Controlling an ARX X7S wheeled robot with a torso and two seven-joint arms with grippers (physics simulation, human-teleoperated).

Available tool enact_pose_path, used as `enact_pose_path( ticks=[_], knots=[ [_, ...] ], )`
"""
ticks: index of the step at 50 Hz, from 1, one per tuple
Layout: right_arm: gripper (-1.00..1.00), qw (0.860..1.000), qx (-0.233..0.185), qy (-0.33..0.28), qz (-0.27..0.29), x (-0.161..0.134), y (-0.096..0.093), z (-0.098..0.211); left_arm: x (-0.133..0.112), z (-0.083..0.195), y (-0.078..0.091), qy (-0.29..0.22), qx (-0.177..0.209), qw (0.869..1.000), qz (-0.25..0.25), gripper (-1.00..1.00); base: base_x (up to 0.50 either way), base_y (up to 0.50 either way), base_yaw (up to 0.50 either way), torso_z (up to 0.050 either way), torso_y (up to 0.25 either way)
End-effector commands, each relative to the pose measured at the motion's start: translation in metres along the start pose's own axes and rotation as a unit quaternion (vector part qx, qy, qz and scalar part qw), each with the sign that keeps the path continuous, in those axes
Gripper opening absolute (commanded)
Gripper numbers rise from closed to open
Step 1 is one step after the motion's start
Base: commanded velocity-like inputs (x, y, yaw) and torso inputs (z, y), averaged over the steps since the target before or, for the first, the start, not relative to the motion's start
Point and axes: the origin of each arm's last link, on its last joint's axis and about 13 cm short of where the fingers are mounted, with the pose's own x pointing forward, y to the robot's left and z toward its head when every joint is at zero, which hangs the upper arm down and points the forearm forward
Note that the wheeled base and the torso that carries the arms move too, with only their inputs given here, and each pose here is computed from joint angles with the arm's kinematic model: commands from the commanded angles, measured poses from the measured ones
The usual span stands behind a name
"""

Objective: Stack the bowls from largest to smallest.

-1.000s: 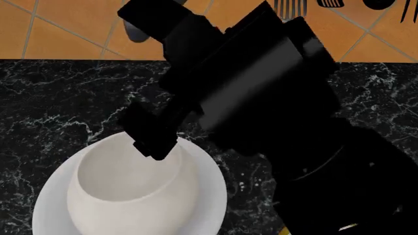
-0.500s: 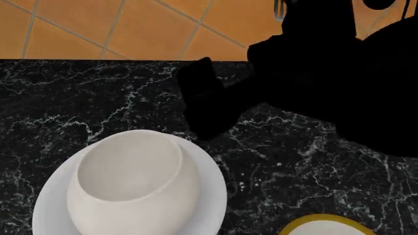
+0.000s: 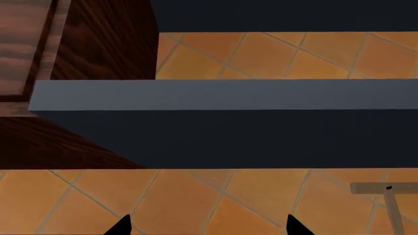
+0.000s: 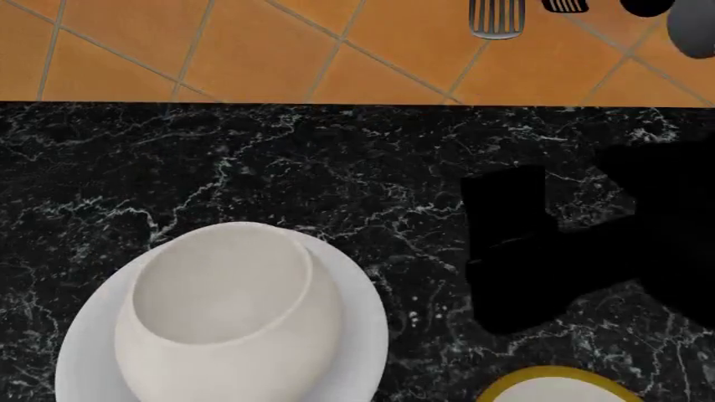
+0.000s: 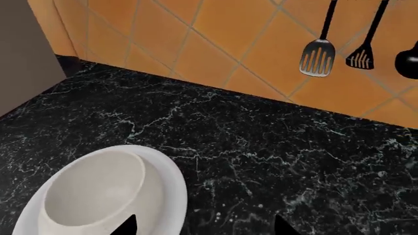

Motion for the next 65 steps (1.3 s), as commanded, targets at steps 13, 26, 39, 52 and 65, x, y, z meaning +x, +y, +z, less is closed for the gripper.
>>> enact_pose_path(
  ticks=[13,26,39,52,65],
  knots=[
    [1.00,0.995,0.074,0.006,-0.066,-0.047,-0.004,-0.032,-0.002,0.002,-0.001,-0.001,-0.004,1.000,-0.002,1.00,0.00,0.00,0.00,0.000,0.000],
    [1.00,0.990,0.094,0.021,-0.100,-0.062,-0.010,-0.042,-0.003,0.001,-0.003,0.000,-0.006,1.000,-0.003,1.00,0.00,0.00,0.00,0.000,0.000],
    [1.00,0.987,0.105,0.034,-0.120,-0.065,-0.013,-0.040,-0.003,-0.001,-0.004,0.003,-0.006,1.000,-0.005,1.00,0.00,0.00,0.00,0.000,0.000],
    [1.00,0.981,0.127,0.093,-0.115,-0.063,-0.024,-0.082,-0.003,-0.001,-0.005,0.004,-0.004,1.000,-0.007,1.00,0.00,0.00,0.00,0.000,0.000],
    [1.00,0.976,0.148,0.042,-0.157,-0.078,-0.031,-0.095,-0.003,-0.001,-0.006,0.004,-0.002,1.000,-0.010,1.00,0.00,0.00,0.00,0.000,0.000]
  ],
)
